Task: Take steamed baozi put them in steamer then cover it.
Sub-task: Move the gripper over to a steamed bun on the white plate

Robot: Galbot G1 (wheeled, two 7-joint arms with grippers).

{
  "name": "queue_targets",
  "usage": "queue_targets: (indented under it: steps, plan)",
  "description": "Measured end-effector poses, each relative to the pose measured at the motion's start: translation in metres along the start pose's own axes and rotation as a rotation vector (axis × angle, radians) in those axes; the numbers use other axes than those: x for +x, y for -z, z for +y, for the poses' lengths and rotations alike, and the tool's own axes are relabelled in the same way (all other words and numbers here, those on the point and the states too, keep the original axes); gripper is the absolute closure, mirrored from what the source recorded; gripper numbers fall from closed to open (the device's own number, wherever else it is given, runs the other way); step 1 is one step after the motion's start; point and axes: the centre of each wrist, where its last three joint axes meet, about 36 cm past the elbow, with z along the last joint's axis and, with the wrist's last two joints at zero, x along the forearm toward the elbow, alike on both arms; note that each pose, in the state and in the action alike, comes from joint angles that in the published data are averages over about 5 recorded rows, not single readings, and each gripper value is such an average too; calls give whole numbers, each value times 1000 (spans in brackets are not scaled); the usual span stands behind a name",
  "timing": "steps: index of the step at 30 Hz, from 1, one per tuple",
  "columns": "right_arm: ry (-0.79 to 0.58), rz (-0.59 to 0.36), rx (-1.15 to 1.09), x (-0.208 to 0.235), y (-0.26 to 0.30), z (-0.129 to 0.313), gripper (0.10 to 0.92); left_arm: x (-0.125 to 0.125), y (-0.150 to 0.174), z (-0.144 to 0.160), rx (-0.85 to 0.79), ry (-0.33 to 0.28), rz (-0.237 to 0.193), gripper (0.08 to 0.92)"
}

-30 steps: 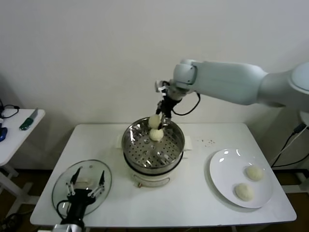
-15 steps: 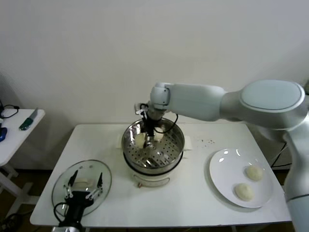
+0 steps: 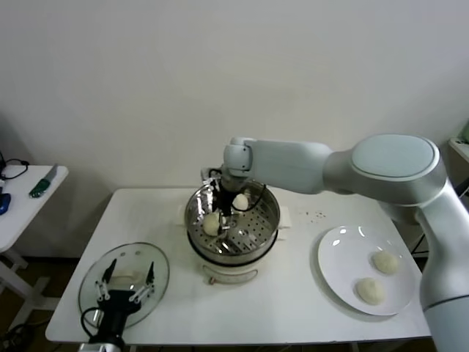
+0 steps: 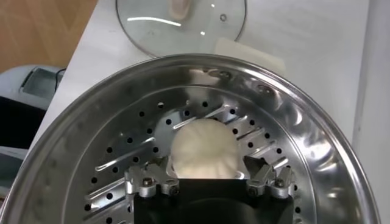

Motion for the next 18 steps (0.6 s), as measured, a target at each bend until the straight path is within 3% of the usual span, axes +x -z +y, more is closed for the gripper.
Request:
queue_targets:
  steps: [10, 18]
  plan:
    - [-18, 30, 19, 62, -28, 0, 200, -3, -1, 0, -2, -1, 0, 177]
    - [-51, 82, -15, 132, -90, 25, 200, -8, 3, -1, -8, 14, -5, 177]
